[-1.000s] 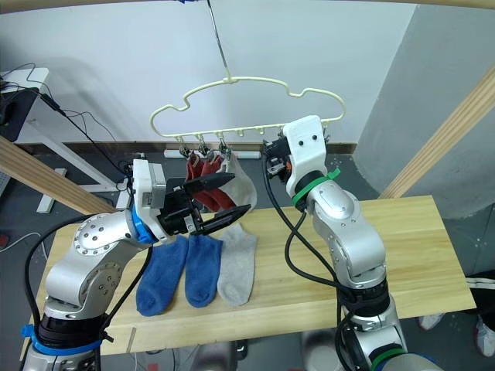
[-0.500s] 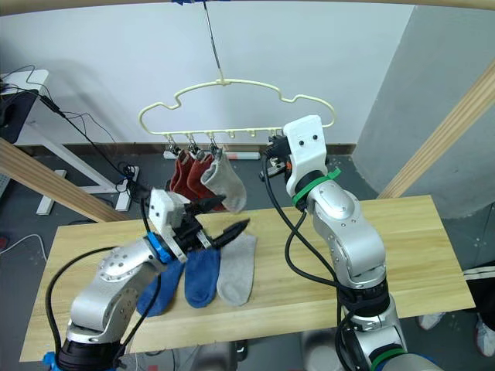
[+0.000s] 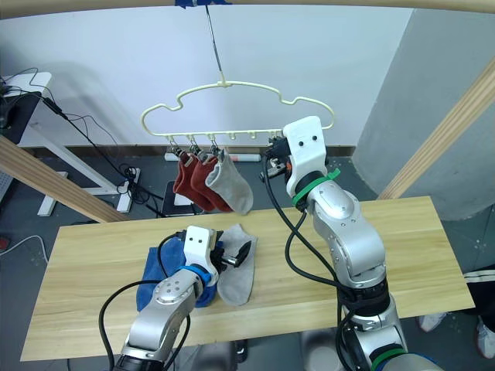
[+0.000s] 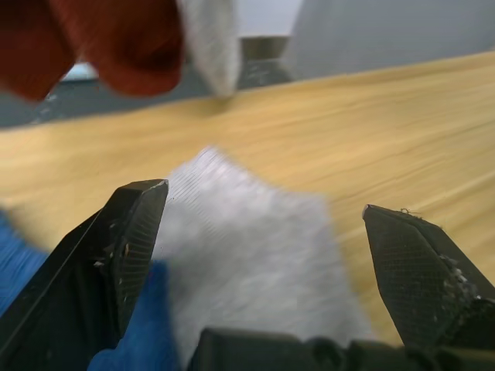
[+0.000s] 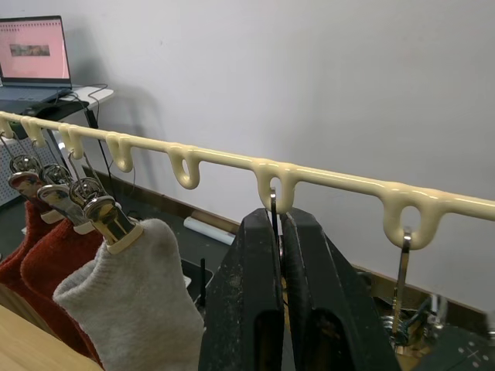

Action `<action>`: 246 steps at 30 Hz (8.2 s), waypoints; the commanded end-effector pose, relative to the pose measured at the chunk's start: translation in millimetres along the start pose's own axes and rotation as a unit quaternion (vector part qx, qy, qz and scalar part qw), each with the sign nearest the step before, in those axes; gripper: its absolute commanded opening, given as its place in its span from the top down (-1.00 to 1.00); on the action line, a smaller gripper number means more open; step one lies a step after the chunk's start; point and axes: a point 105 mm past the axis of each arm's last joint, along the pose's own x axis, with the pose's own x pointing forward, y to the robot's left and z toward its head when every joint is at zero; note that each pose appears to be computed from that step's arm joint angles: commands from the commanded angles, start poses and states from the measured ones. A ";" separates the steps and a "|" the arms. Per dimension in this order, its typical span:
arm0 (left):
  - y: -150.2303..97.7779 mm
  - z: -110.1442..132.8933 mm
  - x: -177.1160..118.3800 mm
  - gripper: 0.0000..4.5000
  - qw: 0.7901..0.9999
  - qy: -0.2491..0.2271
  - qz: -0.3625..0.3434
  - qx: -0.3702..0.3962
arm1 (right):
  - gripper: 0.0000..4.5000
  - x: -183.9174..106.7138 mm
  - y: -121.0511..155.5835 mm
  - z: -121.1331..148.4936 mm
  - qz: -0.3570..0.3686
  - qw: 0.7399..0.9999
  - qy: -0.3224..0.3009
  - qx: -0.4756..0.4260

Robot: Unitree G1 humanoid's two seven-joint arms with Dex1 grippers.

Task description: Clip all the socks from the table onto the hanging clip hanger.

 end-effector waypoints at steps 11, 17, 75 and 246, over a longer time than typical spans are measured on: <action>-5.5 -29.2 -0.4 -0.99 0.997 0.070 0.015 0.013 | 1.00 -3.0 6.5 9.3 0.012 1.000 -0.018 0.002; -1.0 -31.8 -2.5 -0.28 0.996 0.079 0.017 0.024 | 1.00 -3.2 7.2 8.5 0.012 1.000 -0.017 0.008; -23.2 110.9 -11.1 0.98 0.931 -0.306 -0.120 0.162 | 1.00 -6.6 31.6 9.0 0.073 0.995 -0.005 0.074; -31.9 160.9 -52.7 -0.51 0.890 -0.234 -0.349 0.175 | 0.94 -25.5 -16.5 10.5 -0.109 0.986 -0.028 0.122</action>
